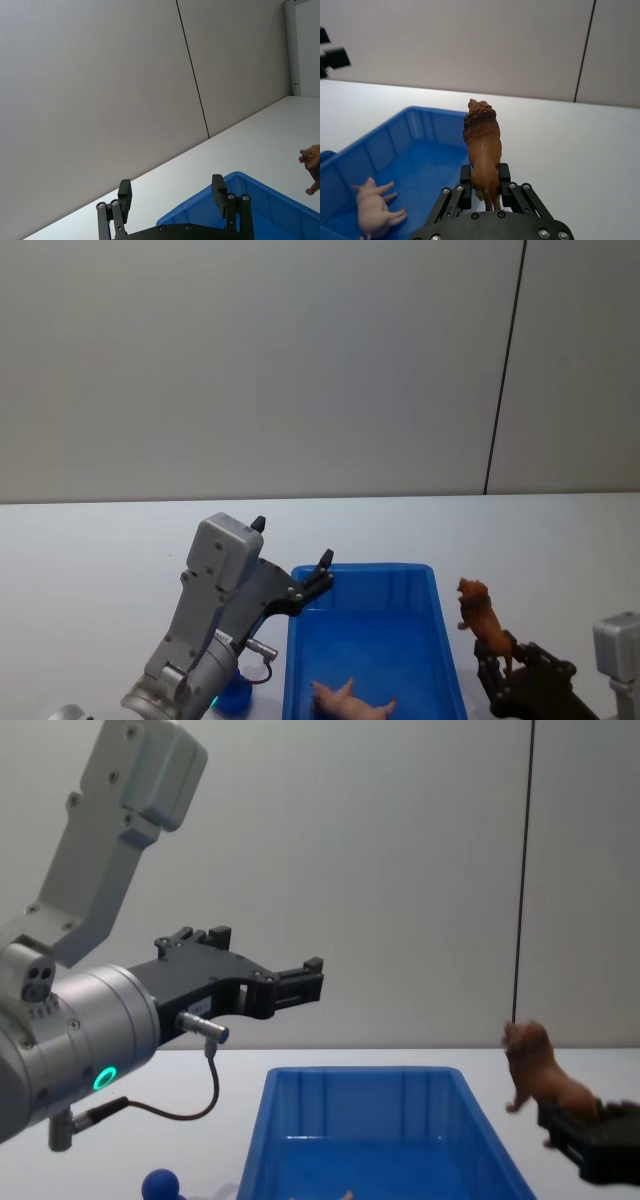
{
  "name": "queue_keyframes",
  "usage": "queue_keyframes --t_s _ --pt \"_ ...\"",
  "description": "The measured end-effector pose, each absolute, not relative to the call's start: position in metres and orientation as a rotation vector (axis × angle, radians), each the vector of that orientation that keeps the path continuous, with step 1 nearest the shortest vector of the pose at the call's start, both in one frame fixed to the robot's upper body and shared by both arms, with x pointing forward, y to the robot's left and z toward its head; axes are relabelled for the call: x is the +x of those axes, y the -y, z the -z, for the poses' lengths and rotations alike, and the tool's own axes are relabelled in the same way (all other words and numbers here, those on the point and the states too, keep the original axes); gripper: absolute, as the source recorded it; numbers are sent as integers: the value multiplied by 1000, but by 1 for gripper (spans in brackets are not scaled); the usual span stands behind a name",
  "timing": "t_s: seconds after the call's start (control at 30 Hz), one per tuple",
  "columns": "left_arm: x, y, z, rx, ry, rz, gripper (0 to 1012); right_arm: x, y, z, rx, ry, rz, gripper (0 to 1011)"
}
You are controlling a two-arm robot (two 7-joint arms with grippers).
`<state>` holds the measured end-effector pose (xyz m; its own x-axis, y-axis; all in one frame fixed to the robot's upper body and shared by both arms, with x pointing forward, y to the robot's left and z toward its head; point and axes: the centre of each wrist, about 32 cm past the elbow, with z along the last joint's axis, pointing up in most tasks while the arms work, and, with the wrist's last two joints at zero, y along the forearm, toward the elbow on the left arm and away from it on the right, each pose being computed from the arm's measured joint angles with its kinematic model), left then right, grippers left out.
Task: Pick up the two dolls from the table and place them into the box.
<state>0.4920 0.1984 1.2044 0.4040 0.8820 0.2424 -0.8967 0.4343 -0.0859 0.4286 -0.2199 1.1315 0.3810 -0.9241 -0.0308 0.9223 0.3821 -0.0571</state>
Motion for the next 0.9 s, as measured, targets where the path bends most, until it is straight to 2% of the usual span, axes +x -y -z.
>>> queue_keyframes --t_s 0.33,0.9 --pt "492 -198 -1204 61 268 -1124 1008 439 218 -1144 27 -31 1095 305" --pt "492 -198 -1204 61 268 -1124 1008 467 207 -1135 42 -101 983 320"
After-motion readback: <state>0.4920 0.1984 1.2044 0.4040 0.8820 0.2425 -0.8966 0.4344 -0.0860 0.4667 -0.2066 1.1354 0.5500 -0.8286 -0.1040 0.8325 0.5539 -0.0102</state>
